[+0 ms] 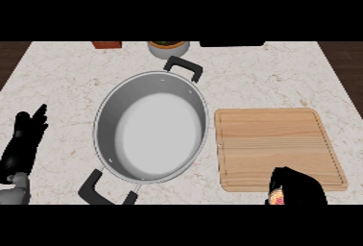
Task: Pick the cupcake from the cutting board and place it in the pot
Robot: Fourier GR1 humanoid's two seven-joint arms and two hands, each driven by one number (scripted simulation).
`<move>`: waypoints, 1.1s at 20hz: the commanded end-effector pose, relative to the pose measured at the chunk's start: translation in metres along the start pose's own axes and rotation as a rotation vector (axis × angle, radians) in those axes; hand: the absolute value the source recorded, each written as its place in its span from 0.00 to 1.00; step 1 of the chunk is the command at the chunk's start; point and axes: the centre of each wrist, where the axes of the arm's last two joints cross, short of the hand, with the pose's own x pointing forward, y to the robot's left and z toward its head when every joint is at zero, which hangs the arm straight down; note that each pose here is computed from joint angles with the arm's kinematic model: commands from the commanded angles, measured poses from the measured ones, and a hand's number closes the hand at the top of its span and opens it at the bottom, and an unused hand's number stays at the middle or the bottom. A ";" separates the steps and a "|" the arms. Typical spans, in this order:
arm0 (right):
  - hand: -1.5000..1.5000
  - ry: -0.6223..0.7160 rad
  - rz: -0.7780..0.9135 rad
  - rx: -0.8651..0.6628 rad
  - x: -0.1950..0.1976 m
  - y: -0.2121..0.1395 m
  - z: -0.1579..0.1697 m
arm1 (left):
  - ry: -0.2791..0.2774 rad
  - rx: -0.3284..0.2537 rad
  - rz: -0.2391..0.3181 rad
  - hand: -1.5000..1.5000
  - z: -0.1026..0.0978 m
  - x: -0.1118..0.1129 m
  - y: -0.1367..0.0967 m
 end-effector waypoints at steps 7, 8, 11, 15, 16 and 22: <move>1.00 -0.045 -0.123 -0.384 -0.007 -0.082 0.094 | -0.013 0.016 0.002 0.50 0.000 0.009 -0.002; 1.00 -0.103 -0.147 -0.451 -0.001 -0.088 0.104 | -0.004 -0.012 0.009 0.50 -0.004 0.005 -0.005; 1.00 -0.199 -0.229 -0.589 0.007 -0.112 0.125 | -0.008 0.013 0.004 0.50 -0.004 0.001 0.000; 1.00 -0.316 -0.328 -0.732 0.015 -0.131 0.140 | -0.003 0.003 0.008 0.50 -0.004 0.011 0.003; 1.00 -0.333 -0.343 -0.747 0.019 -0.137 0.145 | -0.018 -0.011 0.000 0.50 0.000 0.008 -0.009; 1.00 -0.409 -0.336 -0.752 0.054 -0.145 0.155 | -0.017 -0.004 -0.021 0.50 -0.006 0.003 -0.003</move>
